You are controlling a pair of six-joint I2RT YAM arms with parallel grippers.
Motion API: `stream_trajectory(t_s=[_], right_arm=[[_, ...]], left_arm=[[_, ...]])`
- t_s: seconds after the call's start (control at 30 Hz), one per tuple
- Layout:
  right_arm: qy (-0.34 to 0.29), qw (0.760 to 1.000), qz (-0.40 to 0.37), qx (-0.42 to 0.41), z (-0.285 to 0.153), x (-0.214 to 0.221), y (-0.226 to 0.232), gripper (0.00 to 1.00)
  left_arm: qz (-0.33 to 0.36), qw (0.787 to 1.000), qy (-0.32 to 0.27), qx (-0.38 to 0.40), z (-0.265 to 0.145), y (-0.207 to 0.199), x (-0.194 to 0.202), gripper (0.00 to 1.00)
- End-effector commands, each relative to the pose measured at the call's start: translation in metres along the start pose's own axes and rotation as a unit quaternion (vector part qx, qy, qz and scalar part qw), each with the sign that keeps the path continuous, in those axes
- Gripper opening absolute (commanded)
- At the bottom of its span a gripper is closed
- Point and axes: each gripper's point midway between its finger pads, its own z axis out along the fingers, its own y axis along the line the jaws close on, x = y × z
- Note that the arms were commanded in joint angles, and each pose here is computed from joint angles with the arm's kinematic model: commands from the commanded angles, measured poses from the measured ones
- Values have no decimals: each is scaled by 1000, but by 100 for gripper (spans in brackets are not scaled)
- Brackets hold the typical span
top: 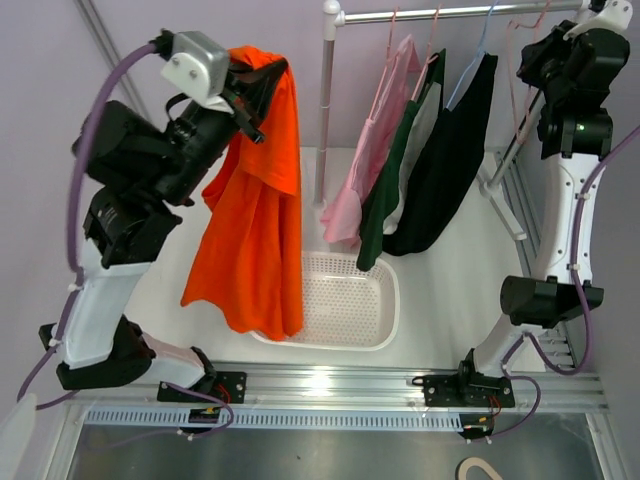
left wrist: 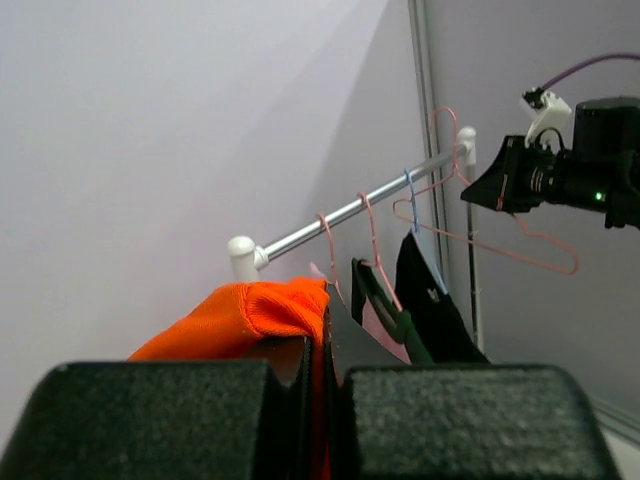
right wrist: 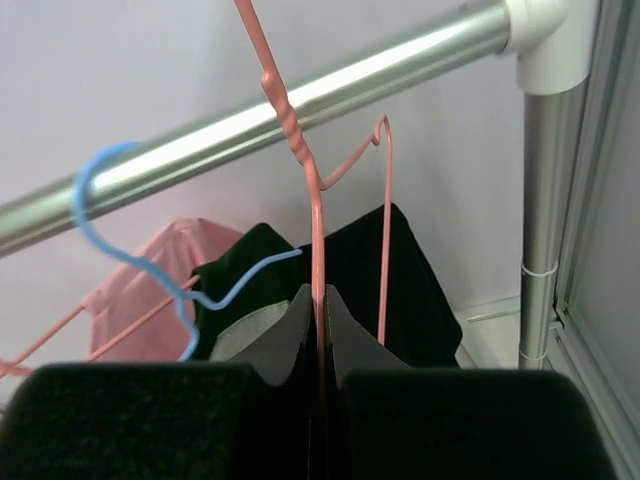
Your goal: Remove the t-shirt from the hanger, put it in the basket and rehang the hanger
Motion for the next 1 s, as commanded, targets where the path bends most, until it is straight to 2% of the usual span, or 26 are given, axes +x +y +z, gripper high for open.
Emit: stream_trajectory(t_s=[0.0, 0.3, 0.4, 0.43, 0.73, 0.77, 0.8, 0.83, 0.87, 0.9, 0.97], right_arm=[[-22, 999, 11, -30, 15, -10, 7, 0], [27, 999, 27, -32, 51, 38, -3, 0], [47, 998, 32, -27, 52, 57, -8, 0], [36, 998, 31, -28, 47, 50, -7, 0], [65, 998, 24, 7, 30, 80, -26, 0], [66, 997, 25, 8, 27, 81, -25, 10], [70, 997, 24, 8, 27, 85, -26, 21], [79, 997, 24, 11, 27, 94, -29, 40], [79, 996, 25, 15, 26, 95, -31, 45], [80, 996, 26, 20, 26, 96, -33, 46], [82, 996, 24, 20, 24, 98, -33, 47]], left_arm=[[-1, 1000, 19, 1, 13, 0, 22, 1], [-2, 999, 32, -1, 19, 5, 34, 1], [-7, 999, 37, -2, 16, 5, 36, 1], [-10, 999, 34, -2, 13, 6, 33, 1], [-43, 997, 60, 9, -11, -4, 58, 1], [-54, 997, 54, 12, -18, -5, 52, 1], [-59, 996, 70, 19, -19, -12, 69, 1], [-70, 995, 63, 27, -26, -15, 65, 1], [-75, 995, 59, 31, -29, -16, 64, 1], [-78, 993, 83, 37, -29, -25, 94, 1], [-92, 991, 89, 38, -38, -29, 105, 1]])
